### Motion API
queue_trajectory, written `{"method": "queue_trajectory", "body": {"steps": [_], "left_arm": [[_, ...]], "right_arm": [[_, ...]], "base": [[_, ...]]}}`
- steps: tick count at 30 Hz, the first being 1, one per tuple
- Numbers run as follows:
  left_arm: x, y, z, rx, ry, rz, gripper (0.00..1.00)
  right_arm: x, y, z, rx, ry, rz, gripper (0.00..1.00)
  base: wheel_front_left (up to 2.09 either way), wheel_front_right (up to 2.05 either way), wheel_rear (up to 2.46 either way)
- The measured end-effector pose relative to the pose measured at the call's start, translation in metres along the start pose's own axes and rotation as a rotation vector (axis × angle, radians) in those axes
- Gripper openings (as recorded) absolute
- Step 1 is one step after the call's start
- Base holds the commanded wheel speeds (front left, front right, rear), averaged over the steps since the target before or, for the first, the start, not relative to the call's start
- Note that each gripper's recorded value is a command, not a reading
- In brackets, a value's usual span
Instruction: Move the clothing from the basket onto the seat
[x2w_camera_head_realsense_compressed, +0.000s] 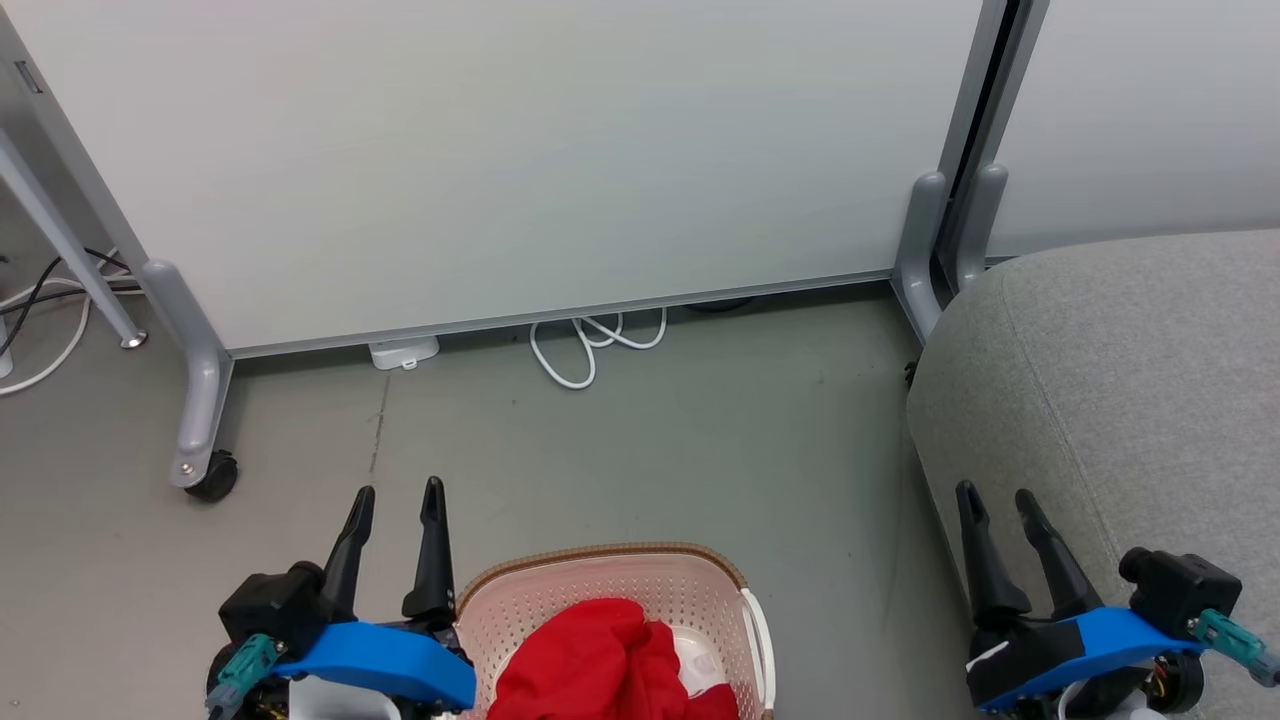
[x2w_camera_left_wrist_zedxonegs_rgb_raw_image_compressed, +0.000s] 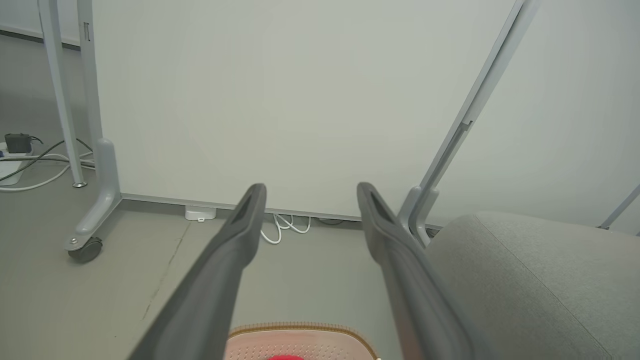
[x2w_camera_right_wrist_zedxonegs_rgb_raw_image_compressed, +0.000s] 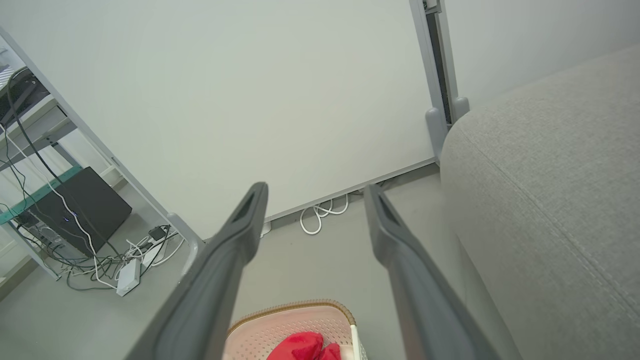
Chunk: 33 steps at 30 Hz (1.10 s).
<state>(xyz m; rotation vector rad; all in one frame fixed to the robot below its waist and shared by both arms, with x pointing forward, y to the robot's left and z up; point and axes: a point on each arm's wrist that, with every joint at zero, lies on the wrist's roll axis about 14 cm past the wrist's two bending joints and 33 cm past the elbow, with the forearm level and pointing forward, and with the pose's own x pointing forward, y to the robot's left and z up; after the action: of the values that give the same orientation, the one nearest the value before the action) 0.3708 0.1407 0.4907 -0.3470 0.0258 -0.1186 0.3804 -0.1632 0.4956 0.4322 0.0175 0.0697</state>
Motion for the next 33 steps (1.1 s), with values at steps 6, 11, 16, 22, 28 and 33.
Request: {"method": "queue_trajectory", "body": {"steps": [6, 11, 16, 22, 28, 33], "left_arm": [[-0.001, -0.003, -0.002, 0.045, 0.000, -0.013, 1.00], [-0.002, -0.004, -0.003, 0.072, 0.000, -0.018, 1.00], [-0.003, -0.004, -0.005, 0.100, 0.001, -0.020, 1.00], [-0.002, -0.008, -0.007, 0.129, 0.001, -0.035, 1.00], [-0.002, -0.009, -0.006, 0.148, -0.005, -0.038, 1.00], [-0.002, -0.012, -0.006, 0.176, -0.012, -0.050, 1.00]], "right_arm": [[0.000, 0.003, -0.001, -0.052, 0.004, 0.014, 1.00], [0.000, 0.005, -0.001, -0.098, 0.004, 0.025, 1.00], [-0.001, 0.007, -0.002, -0.137, 0.006, 0.034, 1.00], [-0.001, 0.009, 0.001, -0.183, -0.004, 0.045, 1.00], [-0.002, 0.012, 0.001, -0.225, -0.007, 0.058, 1.00], [-0.002, 0.014, 0.001, -0.254, -0.010, 0.067, 1.00]], "base": [[0.00, 0.00, 0.00], [0.00, 0.00, 0.00], [0.00, 0.00, 0.00], [0.00, 0.00, 0.00], [0.00, 0.00, 0.00], [0.00, 0.00, 0.00]]}}
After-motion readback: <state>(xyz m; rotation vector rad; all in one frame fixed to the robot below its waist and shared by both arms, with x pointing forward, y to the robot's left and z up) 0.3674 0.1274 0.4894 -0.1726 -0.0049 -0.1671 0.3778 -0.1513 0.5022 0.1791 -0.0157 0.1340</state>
